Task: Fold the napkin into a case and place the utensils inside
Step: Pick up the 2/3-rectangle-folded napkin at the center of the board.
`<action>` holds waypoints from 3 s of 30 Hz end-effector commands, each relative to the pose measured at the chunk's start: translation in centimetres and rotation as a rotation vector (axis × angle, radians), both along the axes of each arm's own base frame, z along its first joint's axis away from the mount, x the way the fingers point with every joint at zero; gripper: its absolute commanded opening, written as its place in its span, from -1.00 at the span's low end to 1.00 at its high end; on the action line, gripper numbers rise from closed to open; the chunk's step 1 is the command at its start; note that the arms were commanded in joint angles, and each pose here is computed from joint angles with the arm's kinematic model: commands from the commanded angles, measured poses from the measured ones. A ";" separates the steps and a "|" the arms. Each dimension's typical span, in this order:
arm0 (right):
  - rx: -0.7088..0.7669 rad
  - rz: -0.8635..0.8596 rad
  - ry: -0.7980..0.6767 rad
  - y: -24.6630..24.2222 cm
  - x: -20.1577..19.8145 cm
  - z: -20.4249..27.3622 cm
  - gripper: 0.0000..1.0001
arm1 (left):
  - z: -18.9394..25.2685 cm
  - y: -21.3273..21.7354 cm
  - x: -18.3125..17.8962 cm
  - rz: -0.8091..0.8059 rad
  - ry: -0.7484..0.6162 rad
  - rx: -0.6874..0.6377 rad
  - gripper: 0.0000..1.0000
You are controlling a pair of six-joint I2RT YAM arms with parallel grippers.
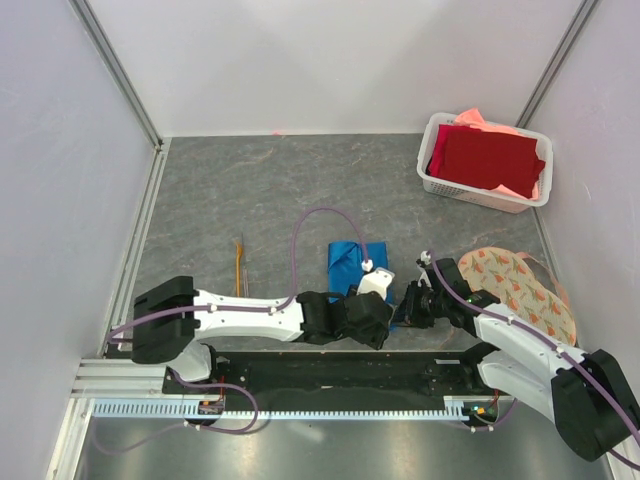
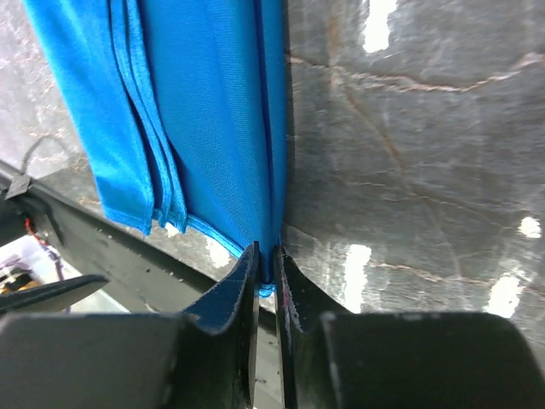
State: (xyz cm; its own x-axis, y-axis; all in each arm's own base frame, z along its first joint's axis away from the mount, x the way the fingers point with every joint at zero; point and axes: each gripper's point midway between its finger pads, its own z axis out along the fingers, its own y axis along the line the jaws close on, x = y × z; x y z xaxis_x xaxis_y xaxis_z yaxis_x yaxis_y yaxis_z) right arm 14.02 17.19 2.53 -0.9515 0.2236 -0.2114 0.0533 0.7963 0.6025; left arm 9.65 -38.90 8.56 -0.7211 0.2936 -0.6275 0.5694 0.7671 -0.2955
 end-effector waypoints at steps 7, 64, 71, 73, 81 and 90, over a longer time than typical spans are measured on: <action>0.139 -0.048 0.033 2.5 1.3 3.3 -0.87 | 0.5 -3.6 3.7 0.026 -0.182 0.068 0.86; -0.078 0.000 -0.155 1.0 12.0 2.9 0.04 | 0.1 -0.9 4.0 0.086 -0.116 0.067 -0.96; -0.037 0.027 -0.135 1.5 13.3 1.1 -0.13 | 0.2 -0.9 3.8 0.077 -0.109 0.061 -0.96; -0.034 0.020 -0.142 1.4 13.7 0.9 -0.13 | 0.0 -0.8 3.8 0.078 -0.109 0.066 -0.96; -0.010 0.010 -0.152 1.4 15.4 -0.1 -0.14 | -0.1 -1.1 3.5 0.064 -0.096 0.058 -0.96; 0.024 0.005 -0.140 1.7 16.6 -1.0 -0.14 | 0.4 -0.3 3.3 0.074 -0.090 0.041 -0.96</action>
State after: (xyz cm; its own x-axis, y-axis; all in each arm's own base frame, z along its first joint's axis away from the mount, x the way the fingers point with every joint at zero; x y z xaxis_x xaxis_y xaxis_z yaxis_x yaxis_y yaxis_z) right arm 29.47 19.12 2.39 -0.9226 0.2310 -0.3090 -0.0209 0.7698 0.6379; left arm 12.96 -38.72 7.01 -0.6747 0.3369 -0.6568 0.5542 0.8189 -0.1493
